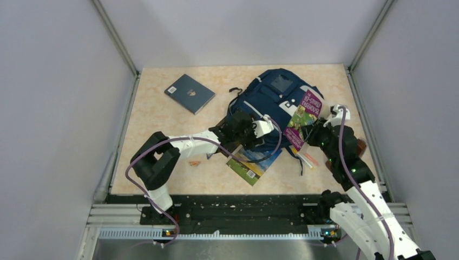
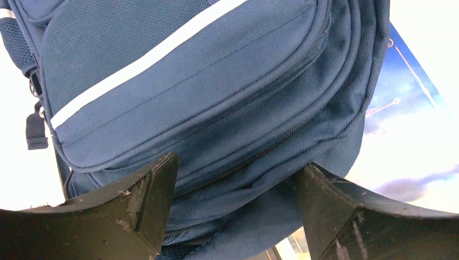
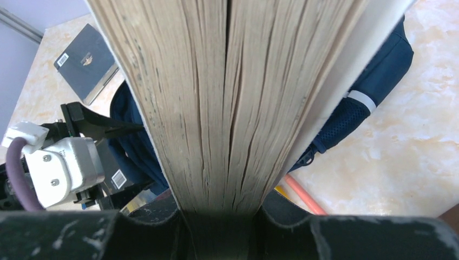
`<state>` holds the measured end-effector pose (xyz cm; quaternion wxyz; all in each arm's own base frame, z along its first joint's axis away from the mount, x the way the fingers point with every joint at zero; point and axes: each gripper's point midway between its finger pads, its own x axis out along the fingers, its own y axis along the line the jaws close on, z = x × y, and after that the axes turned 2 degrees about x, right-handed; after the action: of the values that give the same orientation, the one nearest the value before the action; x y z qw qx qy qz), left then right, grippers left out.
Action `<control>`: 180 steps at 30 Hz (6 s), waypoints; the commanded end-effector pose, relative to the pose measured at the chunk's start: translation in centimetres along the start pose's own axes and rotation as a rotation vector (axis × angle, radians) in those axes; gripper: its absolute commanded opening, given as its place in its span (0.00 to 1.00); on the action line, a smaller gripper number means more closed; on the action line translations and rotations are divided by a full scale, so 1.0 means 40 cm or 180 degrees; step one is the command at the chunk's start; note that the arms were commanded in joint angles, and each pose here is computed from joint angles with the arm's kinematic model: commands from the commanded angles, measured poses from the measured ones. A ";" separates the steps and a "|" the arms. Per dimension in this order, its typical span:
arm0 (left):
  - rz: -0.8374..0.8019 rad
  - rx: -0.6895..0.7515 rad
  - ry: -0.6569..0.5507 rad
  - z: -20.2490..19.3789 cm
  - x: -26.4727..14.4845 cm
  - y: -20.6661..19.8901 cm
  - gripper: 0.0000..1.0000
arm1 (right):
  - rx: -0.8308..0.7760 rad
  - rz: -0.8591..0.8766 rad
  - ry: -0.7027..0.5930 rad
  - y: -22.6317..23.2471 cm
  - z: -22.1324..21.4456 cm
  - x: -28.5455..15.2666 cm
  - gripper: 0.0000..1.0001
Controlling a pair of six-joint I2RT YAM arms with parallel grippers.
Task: Pack the student bag
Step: Place the book in the student bag.
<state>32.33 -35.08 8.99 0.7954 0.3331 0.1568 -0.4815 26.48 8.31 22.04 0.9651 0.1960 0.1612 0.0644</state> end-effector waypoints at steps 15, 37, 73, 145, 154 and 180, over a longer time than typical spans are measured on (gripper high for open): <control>0.0290 -0.0043 -0.0338 0.125 0.008 0.070 0.38 | 0.0082 0.0324 -0.0235 0.061 0.070 -0.034 0.00; 0.1556 -0.0238 -0.1355 0.411 -0.162 0.322 0.00 | 0.0781 0.1031 0.0730 0.159 -0.093 -0.089 0.00; 0.1485 -0.0022 -0.1639 0.539 -0.248 0.357 0.00 | 0.2899 0.0964 -0.0101 0.314 -0.080 0.136 0.00; 0.0908 -0.0487 -0.1701 0.590 -0.217 0.319 0.00 | 0.2230 -0.0360 -0.1769 0.062 -0.029 0.469 0.82; 0.0902 -0.0774 -0.1522 0.558 -0.172 0.351 0.00 | 0.1843 -0.0081 -0.1476 0.123 -0.077 0.376 0.91; 0.1079 -0.1271 -0.1308 0.477 -0.215 0.359 0.71 | -0.0062 0.0561 -0.0499 0.185 -0.131 0.099 0.99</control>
<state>39.82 -40.34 27.12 0.9065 0.1374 0.0878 -0.3895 29.32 17.64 19.32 0.9469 0.3059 0.0366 0.0920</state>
